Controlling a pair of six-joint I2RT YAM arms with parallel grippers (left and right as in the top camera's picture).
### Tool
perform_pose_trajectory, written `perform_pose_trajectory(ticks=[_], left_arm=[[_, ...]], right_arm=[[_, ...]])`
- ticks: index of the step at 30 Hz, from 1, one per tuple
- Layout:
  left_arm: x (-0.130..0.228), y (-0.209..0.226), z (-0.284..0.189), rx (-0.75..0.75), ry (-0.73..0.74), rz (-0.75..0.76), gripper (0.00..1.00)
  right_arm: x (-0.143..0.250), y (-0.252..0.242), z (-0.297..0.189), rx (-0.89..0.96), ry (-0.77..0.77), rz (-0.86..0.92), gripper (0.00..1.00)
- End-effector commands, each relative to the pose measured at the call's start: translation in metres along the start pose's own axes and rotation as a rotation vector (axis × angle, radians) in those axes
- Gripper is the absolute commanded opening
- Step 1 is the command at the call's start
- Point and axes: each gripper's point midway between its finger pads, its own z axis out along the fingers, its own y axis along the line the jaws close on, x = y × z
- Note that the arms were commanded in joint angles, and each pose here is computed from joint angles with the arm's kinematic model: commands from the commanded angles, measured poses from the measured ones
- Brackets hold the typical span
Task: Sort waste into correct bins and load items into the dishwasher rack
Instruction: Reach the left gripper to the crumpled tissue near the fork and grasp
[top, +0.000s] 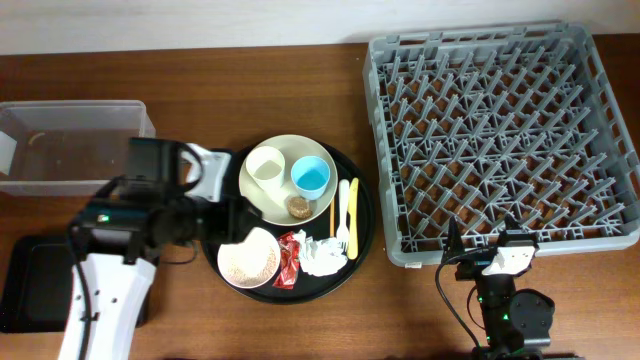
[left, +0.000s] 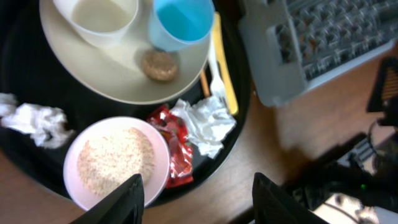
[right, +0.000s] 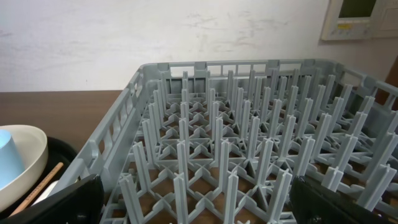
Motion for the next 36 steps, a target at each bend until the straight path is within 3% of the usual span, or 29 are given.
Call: perform_pose_trajectory(ticks=[1,7,13,21,27,36], left_arm=[[0.013,-0.032,0.023,-0.053,0.083,0.081,0.56],[0.038,-0.064,0.100,-0.119,0.270,0.131,0.56],[0.058,-0.036,0.174,-0.270,0.423,0.145,0.56],[0.074,-0.056,0.185,-0.264,0.445,0.220,0.56],[0.069,-0.040,0.181,-0.394,0.412,0.277,0.57],[0.082,-0.032,0.187,-0.412,0.420,0.228,0.56]], right_arm=[[0.002,-0.001,0.000,0.005,0.003,0.008,0.98],[0.002,-0.001,0.000,0.005,0.003,0.008,0.98],[0.002,-0.001,0.000,0.005,0.003,0.008,0.98],[0.002,-0.001,0.000,0.005,0.003,0.008,0.98],[0.002,-0.001,0.000,0.005,0.003,0.008,0.99],[0.002,-0.001,0.000,0.005,0.003,0.008,0.98]])
